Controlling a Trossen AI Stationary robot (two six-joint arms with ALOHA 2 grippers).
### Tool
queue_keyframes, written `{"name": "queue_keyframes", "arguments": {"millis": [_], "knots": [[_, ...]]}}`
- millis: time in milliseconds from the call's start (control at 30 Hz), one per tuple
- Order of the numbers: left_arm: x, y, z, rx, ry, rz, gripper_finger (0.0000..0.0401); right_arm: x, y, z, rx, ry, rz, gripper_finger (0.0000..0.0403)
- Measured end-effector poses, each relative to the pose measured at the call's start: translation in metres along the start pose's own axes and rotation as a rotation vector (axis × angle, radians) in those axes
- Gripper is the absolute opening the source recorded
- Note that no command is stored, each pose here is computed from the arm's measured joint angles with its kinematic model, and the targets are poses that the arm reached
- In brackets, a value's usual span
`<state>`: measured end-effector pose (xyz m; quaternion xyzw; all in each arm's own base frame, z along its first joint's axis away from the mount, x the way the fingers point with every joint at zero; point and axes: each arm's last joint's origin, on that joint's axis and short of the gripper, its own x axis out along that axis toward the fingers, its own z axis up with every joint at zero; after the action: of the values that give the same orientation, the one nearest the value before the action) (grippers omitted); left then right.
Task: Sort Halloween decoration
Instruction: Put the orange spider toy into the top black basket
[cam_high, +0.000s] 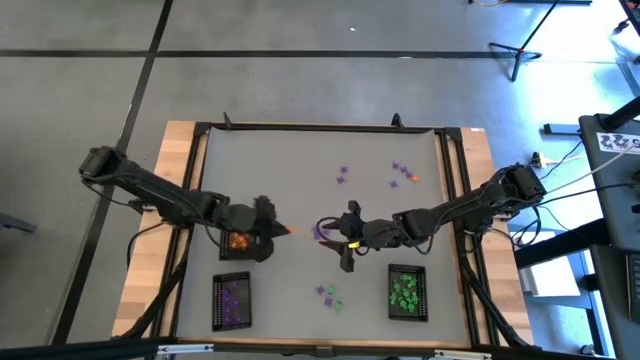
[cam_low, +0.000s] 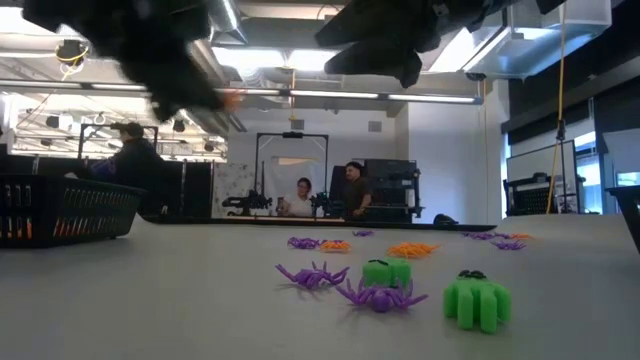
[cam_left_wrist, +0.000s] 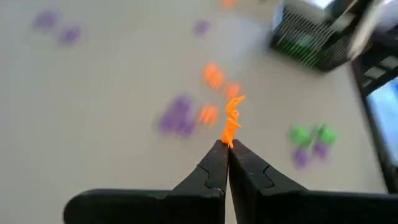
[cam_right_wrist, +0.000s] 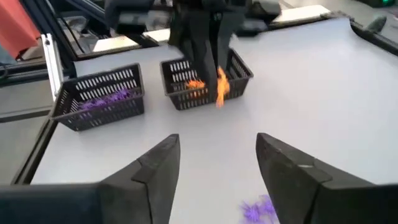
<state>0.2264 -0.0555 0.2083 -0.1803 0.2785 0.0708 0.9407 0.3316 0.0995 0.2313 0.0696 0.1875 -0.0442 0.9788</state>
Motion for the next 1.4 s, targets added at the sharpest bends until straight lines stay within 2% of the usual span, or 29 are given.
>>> {"name": "queue_keyframes", "arguments": {"millis": [233, 433, 967, 1233, 1400], "knots": [[-0.053, 0.025, -0.012, -0.224, 0.187, 0.118, 0.0, 0.0, 0.0, 0.0, 0.003, 0.004, -0.002, 0.0216], [-0.076, 0.036, -0.025, -0.402, 0.335, 0.162, 0.0, 0.0, 0.0, 0.0, 0.003, 0.003, -0.003, 0.0216], [-0.078, 0.031, -0.022, -0.416, 0.327, 0.082, 0.0, 0.0, 0.0, 0.0, 0.013, -0.001, -0.002, 0.0216], [-0.078, 0.032, -0.022, -0.337, 0.337, 0.07, 0.0, 0.0, 0.0, 0.0, 0.028, 0.005, -0.002, 0.0216], [-0.078, 0.032, -0.022, -0.336, 0.336, 0.071, 0.0, 0.0, 0.0, 0.0, 0.028, 0.005, -0.003, 0.0216]]}}
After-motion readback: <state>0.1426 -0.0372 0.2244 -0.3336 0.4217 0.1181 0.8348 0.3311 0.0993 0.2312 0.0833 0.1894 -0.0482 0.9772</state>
